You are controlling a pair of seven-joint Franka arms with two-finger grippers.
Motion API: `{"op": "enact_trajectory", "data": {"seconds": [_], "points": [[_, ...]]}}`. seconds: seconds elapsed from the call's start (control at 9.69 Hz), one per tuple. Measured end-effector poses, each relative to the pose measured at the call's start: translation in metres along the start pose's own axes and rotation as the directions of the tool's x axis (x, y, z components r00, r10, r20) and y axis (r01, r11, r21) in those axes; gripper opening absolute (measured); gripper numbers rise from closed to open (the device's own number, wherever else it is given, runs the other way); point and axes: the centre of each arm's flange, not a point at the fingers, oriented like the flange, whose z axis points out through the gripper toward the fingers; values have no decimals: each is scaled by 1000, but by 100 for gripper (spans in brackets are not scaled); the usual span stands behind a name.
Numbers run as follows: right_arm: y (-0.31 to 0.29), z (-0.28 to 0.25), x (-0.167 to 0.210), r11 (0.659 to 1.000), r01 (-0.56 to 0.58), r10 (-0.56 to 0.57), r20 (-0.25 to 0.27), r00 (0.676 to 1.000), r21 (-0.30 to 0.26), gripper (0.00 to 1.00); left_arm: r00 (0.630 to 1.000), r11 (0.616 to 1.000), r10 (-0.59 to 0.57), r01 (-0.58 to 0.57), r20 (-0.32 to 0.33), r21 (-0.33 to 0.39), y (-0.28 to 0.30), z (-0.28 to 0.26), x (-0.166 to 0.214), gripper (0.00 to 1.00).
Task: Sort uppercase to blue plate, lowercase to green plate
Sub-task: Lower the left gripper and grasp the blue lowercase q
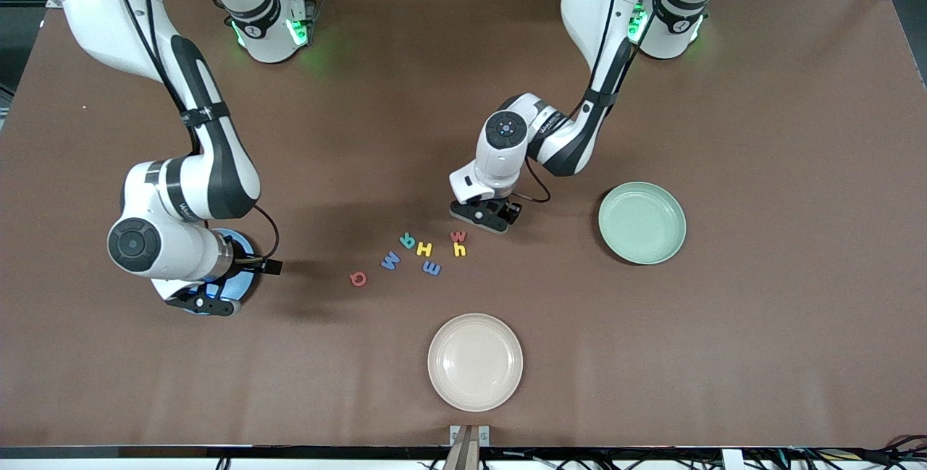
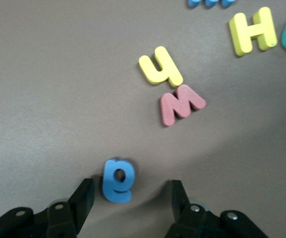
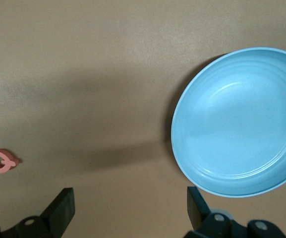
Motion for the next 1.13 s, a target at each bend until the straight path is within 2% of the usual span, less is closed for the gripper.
{"op": "enact_trajectory", "data": {"seconds": [0.1,0.31,1.13], "points": [[0,-1,0,1000,0,0,-1,1000,0,100,1000,1000,2,-2,2,0,2,1,-1,66],[0,-1,0,1000,-1,1,-2,1000,1,100,1000,1000,2,-2,3,1,1,2,-1,63],[1,-4,2,1000,-3,3,-8,1000,3,100,1000,1000,-20,20,-7,10,-16,0,8,61]]}}
